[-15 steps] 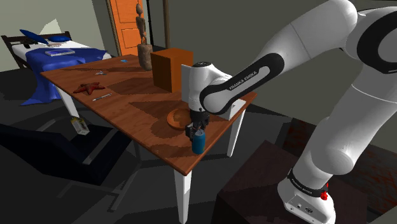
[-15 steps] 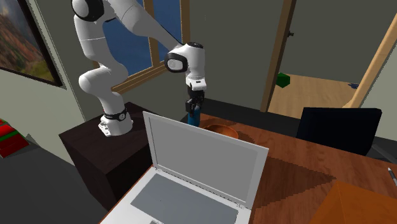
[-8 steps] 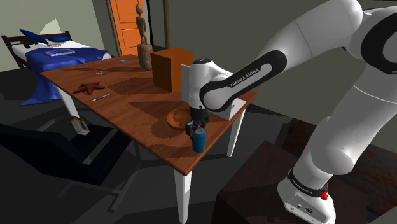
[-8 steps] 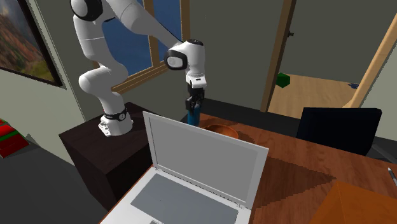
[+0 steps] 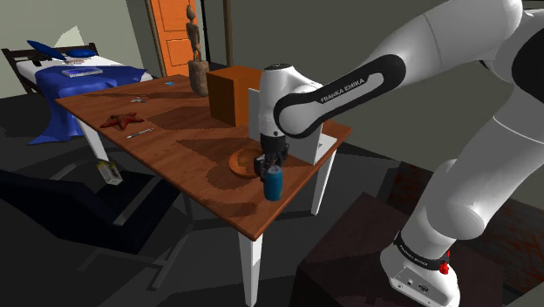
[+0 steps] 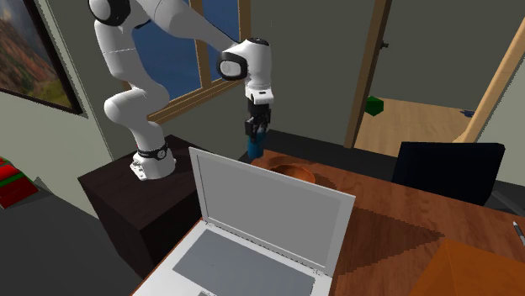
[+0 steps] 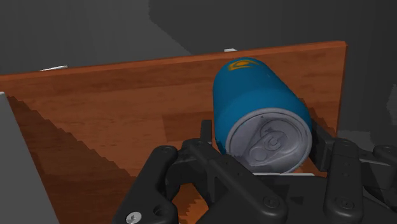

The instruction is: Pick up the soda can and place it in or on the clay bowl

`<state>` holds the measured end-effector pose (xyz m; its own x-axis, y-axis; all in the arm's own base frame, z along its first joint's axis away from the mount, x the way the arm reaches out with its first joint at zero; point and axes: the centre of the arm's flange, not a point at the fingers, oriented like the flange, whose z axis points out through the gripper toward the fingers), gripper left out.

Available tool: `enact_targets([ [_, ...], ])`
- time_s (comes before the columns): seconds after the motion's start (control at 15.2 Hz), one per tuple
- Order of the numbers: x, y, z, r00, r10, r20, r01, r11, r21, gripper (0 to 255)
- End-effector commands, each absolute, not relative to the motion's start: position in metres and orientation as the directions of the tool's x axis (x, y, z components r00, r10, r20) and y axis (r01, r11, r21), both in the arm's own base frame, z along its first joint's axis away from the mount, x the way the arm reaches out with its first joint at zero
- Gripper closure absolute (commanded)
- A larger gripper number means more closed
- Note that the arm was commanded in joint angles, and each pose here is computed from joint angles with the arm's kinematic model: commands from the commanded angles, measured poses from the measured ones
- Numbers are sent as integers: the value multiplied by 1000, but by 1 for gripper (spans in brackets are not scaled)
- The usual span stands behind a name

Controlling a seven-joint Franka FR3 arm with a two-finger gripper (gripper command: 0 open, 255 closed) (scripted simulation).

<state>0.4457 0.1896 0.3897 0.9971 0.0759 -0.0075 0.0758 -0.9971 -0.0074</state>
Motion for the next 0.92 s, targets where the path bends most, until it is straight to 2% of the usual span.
enact_targets([
  [0.0, 446, 189, 400, 997, 76, -7, 76, -997, -8, 255],
  [0.86, 446, 189, 469, 997, 76, -7, 76, -997, -8, 255],
])
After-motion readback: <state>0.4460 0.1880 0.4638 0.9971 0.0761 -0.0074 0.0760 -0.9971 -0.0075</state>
